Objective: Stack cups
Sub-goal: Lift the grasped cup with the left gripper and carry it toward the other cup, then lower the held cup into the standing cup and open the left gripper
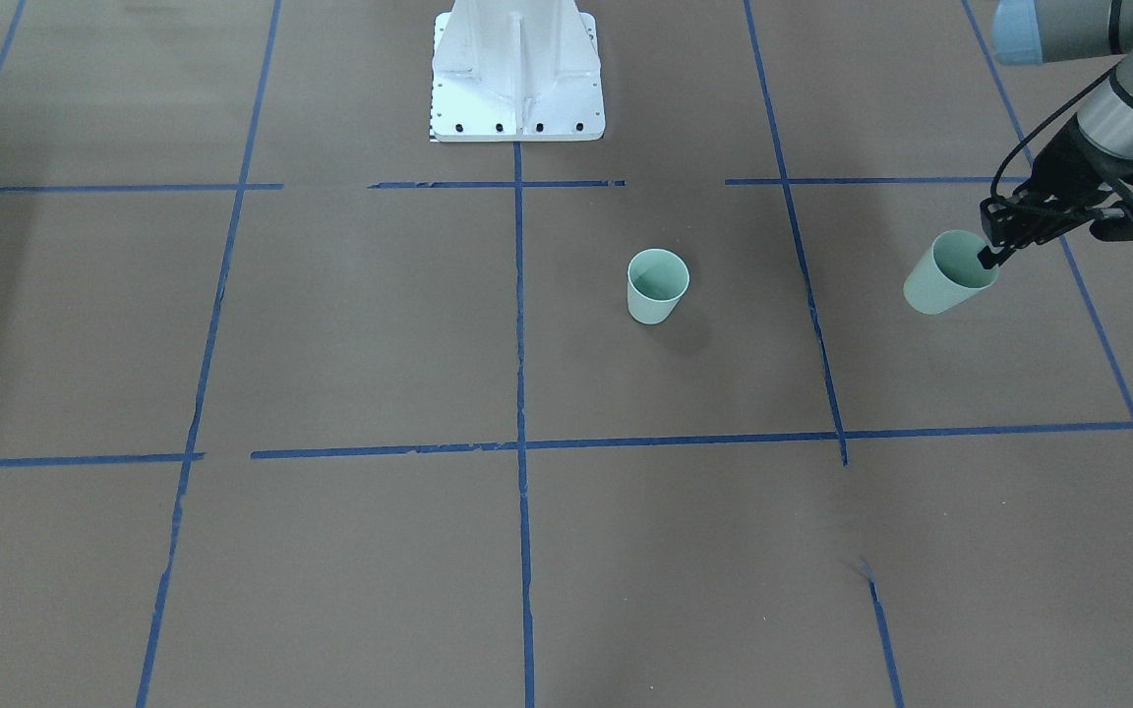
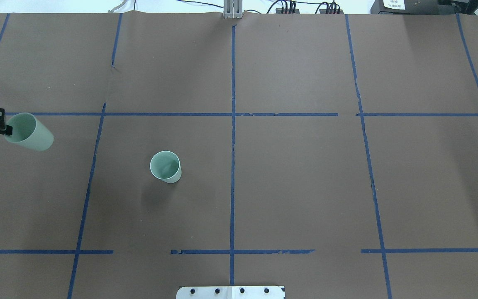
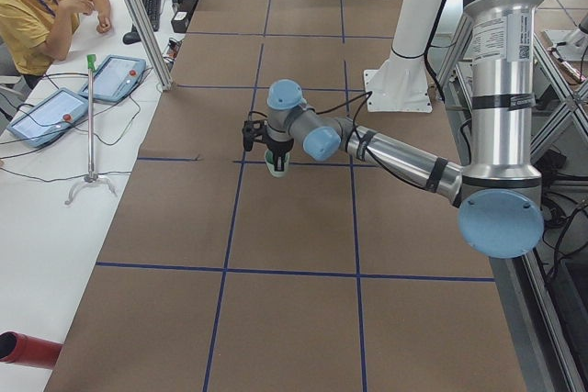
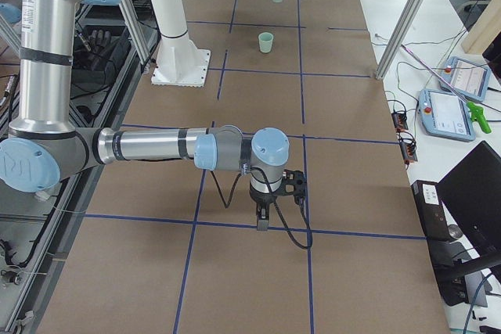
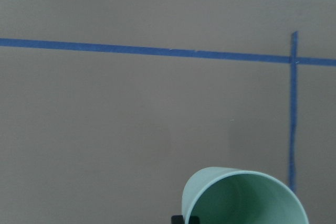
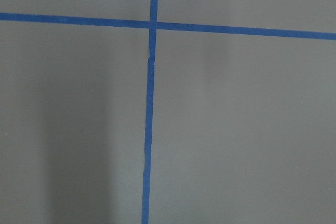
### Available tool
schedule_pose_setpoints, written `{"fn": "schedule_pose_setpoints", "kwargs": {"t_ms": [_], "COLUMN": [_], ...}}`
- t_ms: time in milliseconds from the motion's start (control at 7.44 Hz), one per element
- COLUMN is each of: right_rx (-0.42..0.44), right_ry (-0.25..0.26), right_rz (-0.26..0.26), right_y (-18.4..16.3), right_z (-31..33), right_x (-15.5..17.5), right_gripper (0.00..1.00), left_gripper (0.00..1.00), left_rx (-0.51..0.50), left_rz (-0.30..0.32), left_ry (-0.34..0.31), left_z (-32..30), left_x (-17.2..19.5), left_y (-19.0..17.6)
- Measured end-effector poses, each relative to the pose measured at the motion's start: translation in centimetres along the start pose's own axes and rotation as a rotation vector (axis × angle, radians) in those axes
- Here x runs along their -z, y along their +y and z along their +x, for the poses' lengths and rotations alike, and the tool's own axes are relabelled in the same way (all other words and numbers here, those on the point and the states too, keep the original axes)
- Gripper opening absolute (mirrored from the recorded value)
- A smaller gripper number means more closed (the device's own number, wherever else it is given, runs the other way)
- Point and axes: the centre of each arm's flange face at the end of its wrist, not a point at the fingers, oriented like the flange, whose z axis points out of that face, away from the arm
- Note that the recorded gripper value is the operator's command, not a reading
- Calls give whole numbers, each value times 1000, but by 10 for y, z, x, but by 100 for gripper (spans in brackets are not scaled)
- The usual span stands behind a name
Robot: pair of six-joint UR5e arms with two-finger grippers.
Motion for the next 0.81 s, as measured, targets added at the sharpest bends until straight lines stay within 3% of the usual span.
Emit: {"fn": "schedule_pose_setpoints", "kwargs": {"t_ms": [403,806], "right_rx": [0,0], "right_ry": [0,0], "right_rz": [0,0], "right_y": [0,0], "right_z": [0,0], "right_x": [0,0], "right_gripper": [100,100], "left_gripper": [0,0], "left_rx": [163,249], "left_rz": [-45,-86], "left_ry": [18,10], "left_z": [162,238], "left_x": [2,-21], "left_y": [15,60]}}
